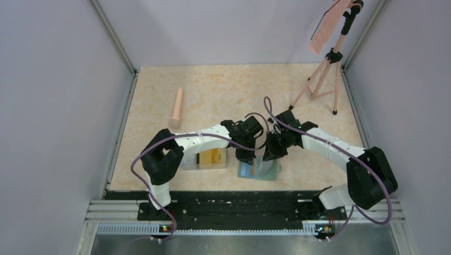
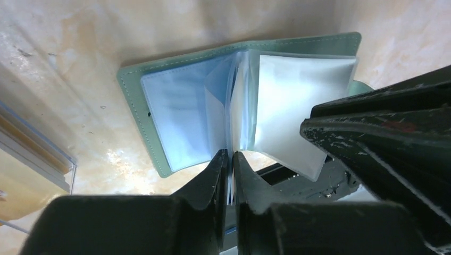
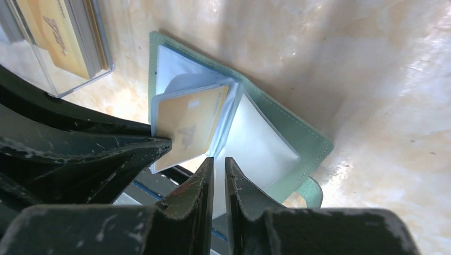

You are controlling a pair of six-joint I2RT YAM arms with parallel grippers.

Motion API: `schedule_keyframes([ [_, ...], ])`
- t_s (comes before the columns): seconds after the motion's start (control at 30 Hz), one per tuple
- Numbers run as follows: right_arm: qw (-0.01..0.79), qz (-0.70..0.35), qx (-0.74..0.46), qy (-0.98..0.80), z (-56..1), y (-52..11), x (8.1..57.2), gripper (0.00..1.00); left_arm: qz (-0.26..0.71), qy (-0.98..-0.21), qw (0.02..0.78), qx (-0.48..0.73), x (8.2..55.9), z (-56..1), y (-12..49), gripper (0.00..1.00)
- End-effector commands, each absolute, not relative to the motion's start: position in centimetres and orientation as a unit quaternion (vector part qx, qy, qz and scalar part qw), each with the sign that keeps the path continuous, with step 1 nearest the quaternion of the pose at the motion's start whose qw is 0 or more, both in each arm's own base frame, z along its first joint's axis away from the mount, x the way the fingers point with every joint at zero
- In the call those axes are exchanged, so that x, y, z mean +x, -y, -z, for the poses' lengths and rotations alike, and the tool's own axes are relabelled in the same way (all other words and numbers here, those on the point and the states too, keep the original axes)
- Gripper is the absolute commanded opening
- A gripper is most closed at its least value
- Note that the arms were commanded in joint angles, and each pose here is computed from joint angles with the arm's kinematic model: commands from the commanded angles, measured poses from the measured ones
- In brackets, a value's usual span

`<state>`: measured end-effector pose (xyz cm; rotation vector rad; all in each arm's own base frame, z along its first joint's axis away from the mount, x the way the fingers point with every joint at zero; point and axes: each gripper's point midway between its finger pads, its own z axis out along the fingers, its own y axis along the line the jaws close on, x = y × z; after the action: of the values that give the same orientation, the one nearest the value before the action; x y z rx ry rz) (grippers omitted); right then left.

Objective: Put the credit cards into the card holder
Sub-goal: Turn over the card slot in the card holder.

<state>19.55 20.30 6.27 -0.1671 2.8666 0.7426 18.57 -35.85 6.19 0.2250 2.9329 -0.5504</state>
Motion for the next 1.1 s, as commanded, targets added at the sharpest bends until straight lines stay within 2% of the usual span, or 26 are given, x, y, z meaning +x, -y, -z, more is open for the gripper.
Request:
schedule_keyframes([
  [0.0, 0.14, -0.266, -0.036, -0.953, -9.4, -19.8, 21.8, 0.13, 0.249, -0.962, 0.072, 0.089, 19.0, -7.9, 38.9, 0.18],
  [0.1, 0.157, -0.264, -0.015, -0.952, -10.2, -18.4, 22.5, 0.13, 0.309, -0.944, 0.055, 0.099, 18.7, -8.6, 41.4, 0.23],
  [0.23, 0.17, -0.256, -0.001, -0.952, -10.8, -16.7, 23.0, 0.14, 0.351, -0.93, 0.027, 0.106, 18.2, -8.3, 43.6, 0.26],
  [0.43, 0.176, -0.248, -0.003, -0.953, -11.1, -16.0, 22.8, 0.14, 0.369, -0.922, 0.004, 0.115, 17.6, -7.6, 45.1, 0.28],
  [0.67, 0.177, -0.252, -0.011, -0.951, -11.3, -16.1, 22.7, 0.17, 0.352, -0.928, 0.038, 0.119, 18.2, -8.4, 44.1, 0.29],
  [0.87, 0.18, -0.246, -0.016, -0.952, -11.9, -15.9, 22.9, 0.18, 0.394, -0.91, 0.001, 0.13, 17.1, -8.2, 46.4, 0.3],
  [1.07, 0.186, -0.242, -0.014, -0.952, -12.3, -15.7, 22.8, 0.21, 0.406, -0.903, 0.006, 0.142, 16.9, -9.3, 46.9, 0.32],
])
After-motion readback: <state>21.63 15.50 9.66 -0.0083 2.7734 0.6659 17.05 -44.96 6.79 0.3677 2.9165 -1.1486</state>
